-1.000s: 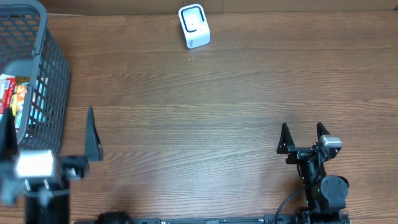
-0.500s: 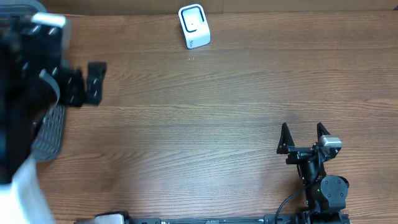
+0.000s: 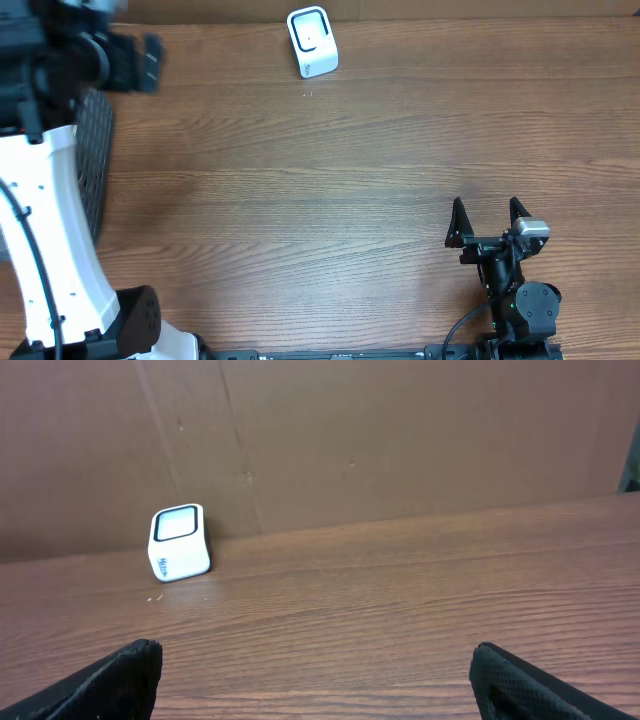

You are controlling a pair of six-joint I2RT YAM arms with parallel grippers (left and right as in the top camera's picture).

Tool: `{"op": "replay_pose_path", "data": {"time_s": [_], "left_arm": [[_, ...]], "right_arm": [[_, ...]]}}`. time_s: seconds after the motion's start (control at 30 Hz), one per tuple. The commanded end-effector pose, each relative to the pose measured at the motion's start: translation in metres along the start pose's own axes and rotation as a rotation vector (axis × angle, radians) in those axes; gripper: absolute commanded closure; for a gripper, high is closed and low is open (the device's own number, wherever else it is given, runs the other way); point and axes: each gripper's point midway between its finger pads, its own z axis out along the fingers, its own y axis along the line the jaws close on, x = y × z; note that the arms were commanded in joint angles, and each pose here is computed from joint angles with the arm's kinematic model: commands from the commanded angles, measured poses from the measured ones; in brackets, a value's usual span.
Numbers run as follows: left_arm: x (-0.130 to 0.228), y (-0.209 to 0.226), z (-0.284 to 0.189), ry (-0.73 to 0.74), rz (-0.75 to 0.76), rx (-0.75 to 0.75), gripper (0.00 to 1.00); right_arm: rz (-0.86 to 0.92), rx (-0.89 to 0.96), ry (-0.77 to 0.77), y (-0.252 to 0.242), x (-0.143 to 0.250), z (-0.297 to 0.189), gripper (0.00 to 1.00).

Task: Scan the item barcode
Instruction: 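Raise the left gripper and move it over the grey basket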

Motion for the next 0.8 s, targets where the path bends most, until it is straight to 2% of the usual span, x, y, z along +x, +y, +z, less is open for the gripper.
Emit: {"op": "replay_pose_path", "data": {"time_s": [0.0,0.13,0.3,0.43,0.6,0.77], "left_arm": [[-0.005,0.069,-0.031,-0.071,-0.098,-0.224,0.0],[0.027,0.12,-0.035,-0.004,-0.248,-0.298,0.01],[0.061,0.165,-0.032,0.047,-0.359,-0.336,0.0],[0.086,0.194,-0.01,0.089,-0.418,-0.354,0.0],[0.127,0.204,0.037,0.21,-0.493,-0.265,0.0],[0.166,0.198,0.081,0.347,-0.495,-0.169,0.01]], "right_arm": [[-0.004,0.005,-0.006,-0.001,0.001,0.0,0.0],[-0.004,0.005,-0.006,-0.001,0.001,0.0,0.0],[-0.004,0.005,-0.006,-0.001,0.001,0.0,0.0],[-0.004,0.005,-0.006,-0.001,0.001,0.0,0.0],[-0.004,0.005,-0.006,-0.001,0.001,0.0,0.0],[-0.004,0.005,-0.006,-0.001,0.001,0.0,0.0]]}}
